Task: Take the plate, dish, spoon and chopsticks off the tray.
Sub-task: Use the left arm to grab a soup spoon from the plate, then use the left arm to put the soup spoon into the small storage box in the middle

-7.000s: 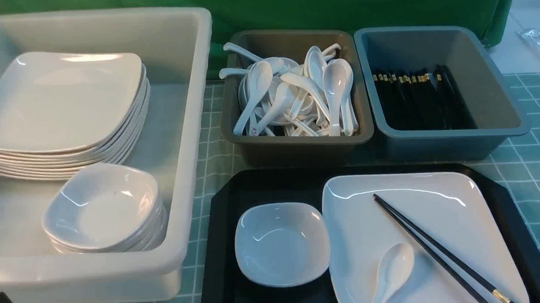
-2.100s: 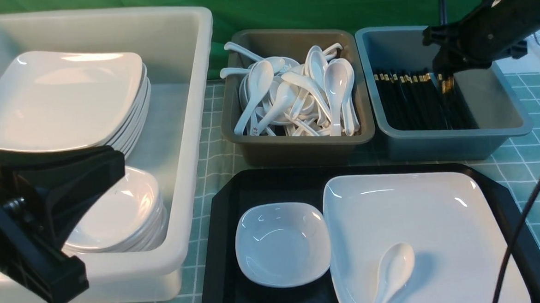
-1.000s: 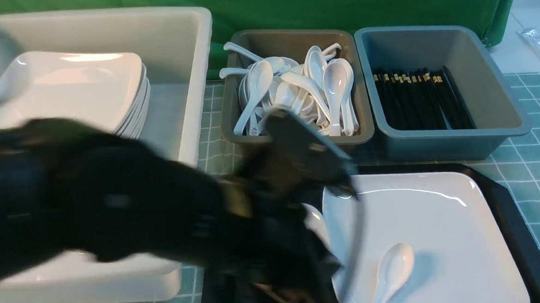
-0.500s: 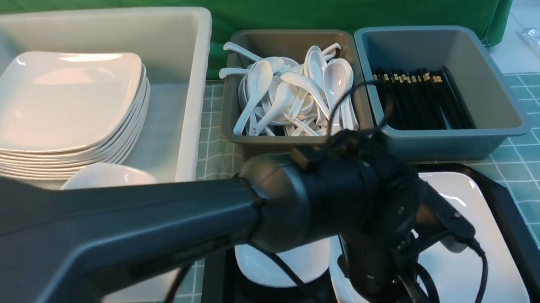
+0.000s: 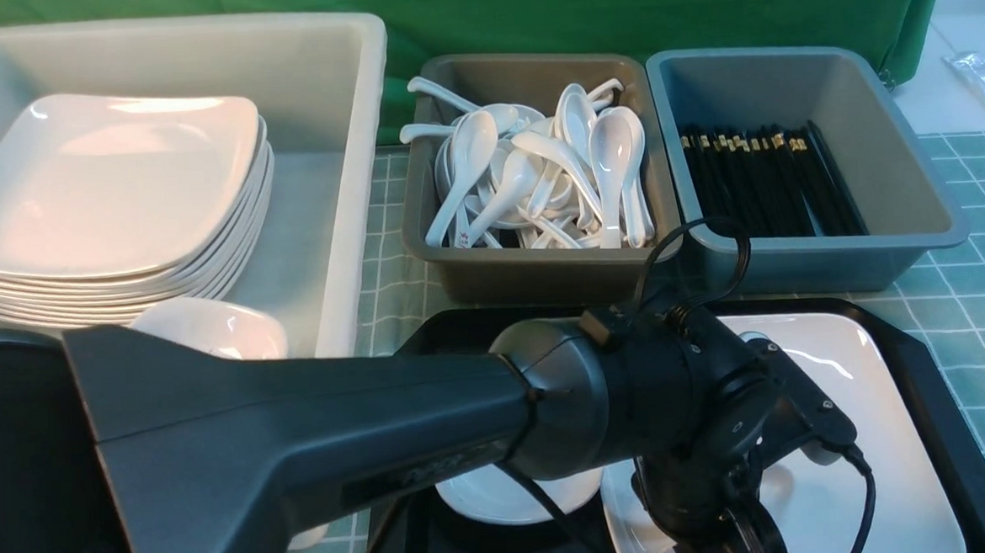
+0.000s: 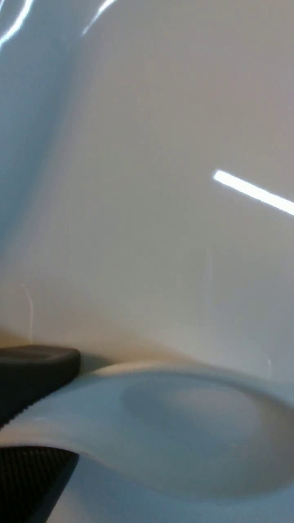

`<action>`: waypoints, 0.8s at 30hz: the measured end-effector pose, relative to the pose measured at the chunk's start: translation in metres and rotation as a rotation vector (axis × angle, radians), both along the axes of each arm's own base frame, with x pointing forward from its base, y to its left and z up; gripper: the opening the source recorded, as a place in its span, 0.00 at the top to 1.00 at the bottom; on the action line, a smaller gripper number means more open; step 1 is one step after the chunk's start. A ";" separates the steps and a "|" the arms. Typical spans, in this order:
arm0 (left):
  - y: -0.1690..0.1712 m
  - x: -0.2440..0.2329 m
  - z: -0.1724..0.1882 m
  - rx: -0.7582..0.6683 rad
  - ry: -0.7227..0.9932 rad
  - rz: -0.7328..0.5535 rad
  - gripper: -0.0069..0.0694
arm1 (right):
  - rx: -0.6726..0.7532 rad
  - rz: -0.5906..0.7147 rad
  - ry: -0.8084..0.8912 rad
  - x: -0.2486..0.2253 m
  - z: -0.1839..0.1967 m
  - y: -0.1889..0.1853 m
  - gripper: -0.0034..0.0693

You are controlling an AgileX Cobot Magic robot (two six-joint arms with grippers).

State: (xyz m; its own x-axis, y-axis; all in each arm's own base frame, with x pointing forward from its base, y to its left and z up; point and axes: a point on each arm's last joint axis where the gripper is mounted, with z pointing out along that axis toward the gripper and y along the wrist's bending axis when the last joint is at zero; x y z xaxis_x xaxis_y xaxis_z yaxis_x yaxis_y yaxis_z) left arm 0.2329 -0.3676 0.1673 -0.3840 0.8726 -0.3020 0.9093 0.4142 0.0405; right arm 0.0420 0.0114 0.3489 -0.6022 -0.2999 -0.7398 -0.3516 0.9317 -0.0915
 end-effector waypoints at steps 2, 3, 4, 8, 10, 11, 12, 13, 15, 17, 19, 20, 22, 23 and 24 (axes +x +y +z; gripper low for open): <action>0.000 0.000 0.000 -0.001 0.000 0.001 0.68 | -0.001 0.000 0.002 0.000 0.000 0.000 0.66; 0.000 0.000 0.000 -0.001 0.000 0.002 0.68 | -0.001 0.000 0.005 0.000 0.000 0.000 0.65; 0.000 0.000 0.000 -0.001 0.000 0.002 0.68 | -0.002 0.000 0.007 0.000 -0.001 0.000 0.65; -0.002 -0.001 0.006 -0.019 0.007 0.009 0.68 | -0.015 -0.003 0.035 -0.002 -0.003 -0.001 0.65; -0.003 -0.002 0.022 -0.064 0.009 0.021 0.68 | -0.031 -0.016 0.045 -0.003 -0.003 -0.003 0.64; -0.004 -0.002 0.033 -0.095 0.002 0.025 0.68 | -0.038 -0.029 0.048 -0.002 -0.004 -0.004 0.64; -0.005 -0.002 0.044 -0.123 -0.009 0.026 0.68 | -0.045 -0.052 0.050 -0.002 -0.004 -0.006 0.64; -0.004 -0.003 0.058 -0.154 -0.026 0.025 0.68 | -0.053 -0.080 0.050 -0.002 -0.004 -0.009 0.64; -0.003 -0.004 0.085 -0.220 -0.063 0.022 0.68 | -0.067 -0.138 0.047 -0.001 -0.004 -0.013 0.64; -0.001 -0.006 0.104 -0.262 -0.088 0.020 0.68 | -0.078 -0.183 0.041 -0.001 -0.003 -0.017 0.64; 0.005 -0.004 0.126 -0.305 -0.132 0.020 0.68 | -0.080 -0.208 0.037 0.000 -0.003 -0.019 0.64; 0.006 -0.003 0.129 -0.311 -0.139 0.022 0.68 | -0.079 -0.209 0.037 0.000 -0.003 -0.019 0.64; 0.014 0.005 0.142 -0.332 -0.167 0.043 0.68 | -0.077 -0.216 0.037 0.000 -0.003 -0.019 0.64; 0.016 0.009 0.145 -0.338 -0.177 0.052 0.68 | -0.077 -0.217 0.036 0.000 -0.003 -0.019 0.64; 0.025 0.021 0.152 -0.349 -0.197 0.084 0.68 | -0.076 -0.217 0.036 0.000 -0.003 -0.019 0.64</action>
